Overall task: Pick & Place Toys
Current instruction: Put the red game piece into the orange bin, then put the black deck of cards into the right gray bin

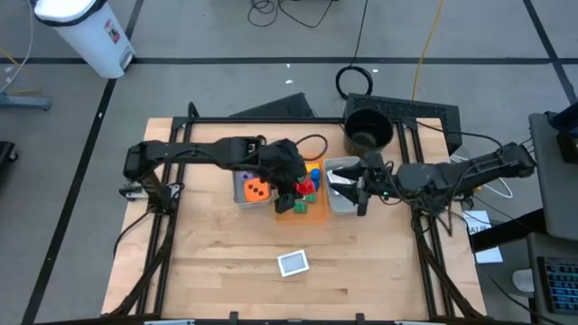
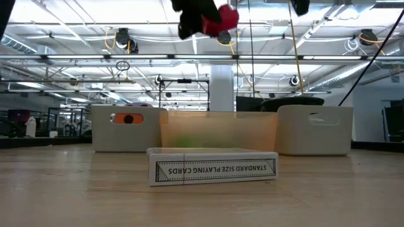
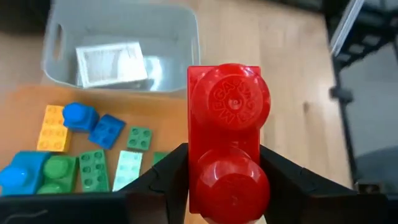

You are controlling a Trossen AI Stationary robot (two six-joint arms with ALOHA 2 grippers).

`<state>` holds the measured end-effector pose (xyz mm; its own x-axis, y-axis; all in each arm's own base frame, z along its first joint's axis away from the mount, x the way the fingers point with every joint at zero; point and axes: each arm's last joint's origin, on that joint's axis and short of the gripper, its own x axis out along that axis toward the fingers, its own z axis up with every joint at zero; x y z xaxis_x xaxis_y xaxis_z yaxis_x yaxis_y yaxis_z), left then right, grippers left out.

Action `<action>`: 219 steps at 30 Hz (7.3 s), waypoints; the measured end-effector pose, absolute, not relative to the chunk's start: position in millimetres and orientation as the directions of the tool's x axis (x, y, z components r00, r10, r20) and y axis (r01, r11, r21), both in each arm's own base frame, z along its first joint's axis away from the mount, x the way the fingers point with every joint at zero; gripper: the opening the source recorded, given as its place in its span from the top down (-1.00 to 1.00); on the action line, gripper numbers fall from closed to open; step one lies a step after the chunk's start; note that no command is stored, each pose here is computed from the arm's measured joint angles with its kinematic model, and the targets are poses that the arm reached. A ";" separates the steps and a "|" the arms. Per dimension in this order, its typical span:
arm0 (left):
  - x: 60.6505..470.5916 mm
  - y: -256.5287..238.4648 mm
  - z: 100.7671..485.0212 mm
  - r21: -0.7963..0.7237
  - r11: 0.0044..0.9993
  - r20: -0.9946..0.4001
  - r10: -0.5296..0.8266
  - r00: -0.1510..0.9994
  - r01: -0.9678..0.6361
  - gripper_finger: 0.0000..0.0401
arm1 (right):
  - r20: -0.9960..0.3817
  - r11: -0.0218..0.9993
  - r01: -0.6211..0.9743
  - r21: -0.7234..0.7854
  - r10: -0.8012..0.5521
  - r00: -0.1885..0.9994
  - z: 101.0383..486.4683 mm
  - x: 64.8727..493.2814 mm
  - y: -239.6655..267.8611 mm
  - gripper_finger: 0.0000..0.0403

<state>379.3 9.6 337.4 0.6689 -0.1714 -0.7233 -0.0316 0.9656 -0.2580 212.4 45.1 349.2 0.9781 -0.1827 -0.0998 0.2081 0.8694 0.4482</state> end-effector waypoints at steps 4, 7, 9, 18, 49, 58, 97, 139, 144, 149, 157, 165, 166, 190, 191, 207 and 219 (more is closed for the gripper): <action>393.7 16.6 313.1 -0.220 0.975 -0.763 -0.183 0.620 0.017 0.28 | -0.073 0.829 0.205 0.520 -0.196 0.978 324.2 215.0 42.7 -0.14; 405.5 20.7 290.7 -0.210 0.977 -0.793 -0.197 0.577 0.046 0.33 | -0.060 0.798 0.212 0.564 -0.216 0.975 308.1 215.9 38.7 -0.12; 412.1 23.3 275.9 -0.208 0.977 -0.813 -0.204 0.546 0.055 0.32 | -0.052 0.780 0.220 0.586 -0.235 0.971 300.5 215.8 36.2 -0.10; 434.9 26.5 227.0 -0.218 0.973 -0.846 -0.225 0.483 0.071 0.21 | -0.017 0.707 0.361 0.608 -0.443 0.897 290.6 203.2 27.6 -0.05; 460.3 21.6 157.0 -0.240 0.970 -0.873 -0.233 0.427 0.038 0.14 | 0.000 0.685 0.340 0.644 -0.445 0.895 292.2 193.2 25.2 -0.02; 461.1 23.5 157.0 -0.242 0.970 -0.870 -0.229 0.436 0.026 0.29 | 0.001 0.687 0.339 0.643 -0.443 0.896 292.5 193.2 25.3 -0.01; 357.6 4.6 372.9 -0.355 0.933 -0.616 -0.280 0.737 0.057 -0.23 | 0.040 0.684 0.141 0.715 -0.241 0.970 295.7 192.6 48.3 -0.02; 284.5 -129.7 418.2 -0.399 0.916 -0.535 -0.188 0.823 -0.050 -0.19 | -0.649 0.930 -0.294 0.220 0.364 0.668 202.3 377.6 145.1 -0.27; 284.3 -130.2 418.2 -0.408 0.911 -0.536 -0.190 0.823 -0.055 -0.19 | -0.679 0.934 -0.305 0.186 0.347 0.647 182.2 384.2 143.7 -0.50; 284.4 -130.1 418.2 -0.415 0.908 -0.536 -0.189 0.823 -0.061 -0.19 | -0.727 0.942 -0.317 0.108 0.293 0.621 160.6 385.4 148.4 -0.72; 284.4 -130.1 418.2 -0.419 0.906 -0.535 -0.189 0.823 -0.064 -0.19 | -0.739 0.953 -0.293 0.071 0.248 0.627 156.0 383.6 154.1 -0.92; 284.8 -129.0 418.3 -0.405 0.910 -0.531 -0.157 0.832 -0.086 -0.19 | -0.739 0.954 -0.296 0.039 0.227 0.635 154.9 377.1 169.8 -0.93; 284.8 -128.8 418.4 -0.402 0.911 -0.530 -0.151 0.834 -0.091 -0.19 | -0.738 0.958 -0.287 0.023 0.210 0.641 153.4 377.1 171.1 -0.92; 285.0 -128.5 418.1 -0.412 0.904 -0.530 -0.138 0.837 -0.112 -0.19 | -0.778 0.979 -0.202 0.030 0.150 0.610 134.1 376.3 155.9 -0.91; 285.0 -128.6 418.1 -0.413 0.904 -0.530 -0.139 0.837 -0.111 -0.19 | -0.783 0.980 -0.194 0.035 0.147 0.604 131.9 375.0 154.7 -0.91; 284.9 -128.5 418.1 -0.412 0.904 -0.531 -0.138 0.836 -0.112 -0.19 | -0.767 0.979 -0.191 0.069 0.174 0.618 128.1 373.9 152.6 -0.59; 285.7 -125.9 417.5 -0.412 0.903 -0.536 -0.130 0.834 -0.124 -0.19 | -0.588 0.995 -0.089 0.050 0.101 0.803 220.0 363.4 128.3 -0.60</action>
